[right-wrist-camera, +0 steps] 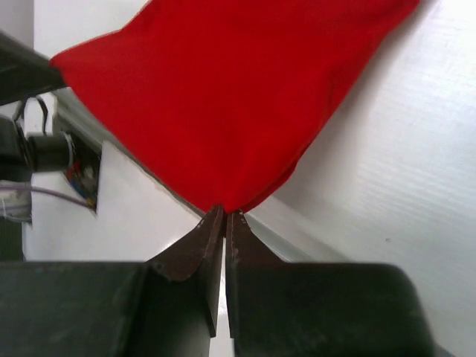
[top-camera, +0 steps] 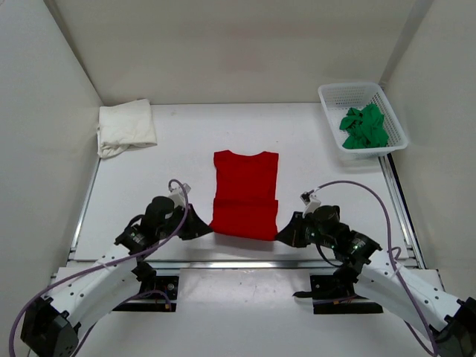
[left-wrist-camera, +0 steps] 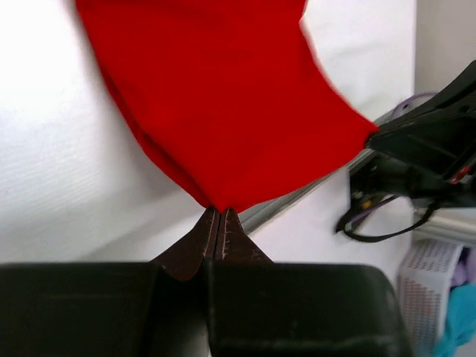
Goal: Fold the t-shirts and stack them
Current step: Grab one side of the 2/3 rectangular tshirt with both arms, then fold the long partially folded tshirt into a neat square
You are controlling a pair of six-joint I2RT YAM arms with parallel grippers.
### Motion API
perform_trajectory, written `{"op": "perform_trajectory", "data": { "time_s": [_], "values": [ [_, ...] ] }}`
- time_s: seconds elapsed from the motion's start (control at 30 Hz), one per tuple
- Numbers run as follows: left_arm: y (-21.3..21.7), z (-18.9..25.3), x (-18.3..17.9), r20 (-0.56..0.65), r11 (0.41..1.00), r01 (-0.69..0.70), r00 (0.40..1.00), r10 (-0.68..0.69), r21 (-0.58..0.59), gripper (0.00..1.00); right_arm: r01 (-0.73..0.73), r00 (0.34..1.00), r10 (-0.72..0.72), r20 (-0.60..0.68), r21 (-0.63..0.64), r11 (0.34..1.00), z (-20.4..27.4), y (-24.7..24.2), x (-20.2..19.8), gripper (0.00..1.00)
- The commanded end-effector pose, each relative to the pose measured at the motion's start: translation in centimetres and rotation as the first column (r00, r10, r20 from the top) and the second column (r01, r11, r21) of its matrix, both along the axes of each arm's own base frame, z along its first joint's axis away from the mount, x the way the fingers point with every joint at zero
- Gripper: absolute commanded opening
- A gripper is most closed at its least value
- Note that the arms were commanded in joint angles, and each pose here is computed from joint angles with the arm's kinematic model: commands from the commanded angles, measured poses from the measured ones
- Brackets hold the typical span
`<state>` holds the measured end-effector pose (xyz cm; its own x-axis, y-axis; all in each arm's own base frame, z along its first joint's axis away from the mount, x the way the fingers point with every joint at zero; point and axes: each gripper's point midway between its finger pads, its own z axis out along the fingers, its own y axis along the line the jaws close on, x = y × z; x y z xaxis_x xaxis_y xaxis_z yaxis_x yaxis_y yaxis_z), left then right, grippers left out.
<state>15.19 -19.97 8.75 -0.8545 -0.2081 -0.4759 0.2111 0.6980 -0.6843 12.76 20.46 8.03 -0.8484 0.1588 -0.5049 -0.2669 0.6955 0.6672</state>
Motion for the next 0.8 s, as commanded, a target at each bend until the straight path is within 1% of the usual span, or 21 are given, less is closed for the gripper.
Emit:
{"op": "perform_trajectory", "data": {
  "time_s": [0.0,0.03,0.1,0.13,0.17,0.2,0.23,0.27,0.3,0.33,0.37,0.4,0.43,0.47,0.5,0.53,0.57,0.63,0.7,0.73,0.77],
  "values": [
    [-0.6,5.4,1.9,0.034,0.999,-0.004,0.999,0.006,-0.052,0.0,0.064,0.996,-0.063,0.07,-0.011,0.998,4.6,-0.2,3.2,0.0],
    [-1.2,7.4,3.2,0.078,0.998,0.002,0.997,0.003,-0.058,0.0,0.081,0.993,-0.077,0.091,-0.033,0.996,5.0,-0.8,4.8,0.0],
    [-1.8,9.4,5.5,0.134,0.999,-0.016,0.991,0.023,-0.049,0.0,0.064,0.984,-0.062,0.165,-0.01,0.998,8.3,-0.7,7.8,0.0],
    [-2.1,10.6,7.4,0.16,0.998,-0.035,0.986,0.043,-0.055,0.0,0.094,0.982,-0.086,0.166,-0.045,0.995,7.7,-1.6,9.7,0.0],
    [-2.1,11.3,8.6,0.186,0.997,-0.05,0.981,0.06,-0.057,0.0,0.112,0.973,-0.103,0.205,-0.037,0.993,9.4,-2.4,11.5,0.0],
    [-2.0,11.1,10.6,0.17,0.996,-0.077,0.982,0.085,-0.05,0.0,0.083,0.973,-0.078,0.219,-0.015,0.996,10.8,-1.7,13.3,0.0],
    [-1.4,10.8,13.1,0.168,0.993,-0.114,0.979,0.12,-0.043,0.0,0.099,0.975,-0.092,0.201,-0.026,0.995,10.1,-2.3,15.0,0.0],
    [-1.5,10.5,14.1,0.165,0.992,-0.118,0.979,0.122,-0.033,0.0,0.117,0.965,-0.109,0.238,-0.021,0.993,11.7,-2.6,16.9,0.0],
    [-0.9,10.2,16.7,0.155,0.985,-0.169,0.973,0.171,-0.021,0.0,0.107,0.967,-0.098,0.234,-0.024,0.994,12.1,-2.3,18.9,0.0],
    [-0.7,9.2,18.9,0.13,0.981,-0.192,0.973,0.191,-0.005,0.0,0.102,0.978,-0.091,0.19,-0.046,0.994,10.5,-2.3,20.4,0.0],
    [-0.4,8.8,20.2,0.124,0.978,-0.209,0.97,0.208,0.0,0.0,0.101,0.972,-0.089,0.218,-0.044,0.994,11.7,-2.1,22.0,0.0],
    [-0.1,7.7,22.1,0.103,0.969,-0.244,0.965,0.24,0.025,0.0,0.112,0.973,-0.099,0.206,-0.05,0.992,11.4,-2.1,24.1,0.0],
    [0.2,6.9,23.9,0.088,0.965,-0.26,0.962,0.257,0.034,0.0,0.106,0.983,-0.094,0.157,-0.074,0.992,9.3,-2.1,25.4,0.0],
    [-0.1,6.1,25.4,0.069,0.963,-0.267,0.962,0.264,0.04,0.0,0.116,0.985,-0.104,0.138,-0.081,0.99,8.6,-2.2,27.4,0.0],
    [0.3,5.5,26.3,0.057,0.957,-0.286,0.957,0.284,0.05,0.0,0.11,0.985,-0.098,0.145,-0.076,0.991,9.3,-2.1,28.7,0.0],
    [0.8,4.4,27.7,0.032,0.949,-0.307,0.952,0.306,0.067,0.0,0.113,0.99,-0.104,0.092,-0.091,0.989,7.1,-2.4,29.7,0.0],
    [0.4,3.8,28.7,0.026,0.95,-0.304,0.953,0.303,0.075,0.0,0.112,0.988,-0.102,0.114,-0.077,0.991,7.9,-2.3,31.1,0.0],
    [1.0,3.1,30.4,0.017,0.939,-0.335,0.942,0.334,0.075,0.0,0.124,0.991,-0.119,0.054,-0.097,0.988,5.1,-2.5,33.2,0.0],
    [1.7,3.4,32.1,0.038,0.922,-0.381,0.925,0.379,0.065,0.0,0.13,0.99,-0.123,0.065,-0.118,0.984,5.2,-2.4,35.6,0.0],
    [1.5,3.1,32.9,0.037,0.92,-0.387,0.922,0.386,0.061,0.02,0.138,0.99,-0.132,0.049,-0.135,0.981,4.3,-2.5,36.6,0.0],
    [1.3,2.9,33.7,0.032,0.921,-0.384,0.923,0.383,0.056,0.08,0.132,0.991,-0.13,0.026,-0.148,0.98,3.0,-2.4,37.0,0.0]
  ]
}}
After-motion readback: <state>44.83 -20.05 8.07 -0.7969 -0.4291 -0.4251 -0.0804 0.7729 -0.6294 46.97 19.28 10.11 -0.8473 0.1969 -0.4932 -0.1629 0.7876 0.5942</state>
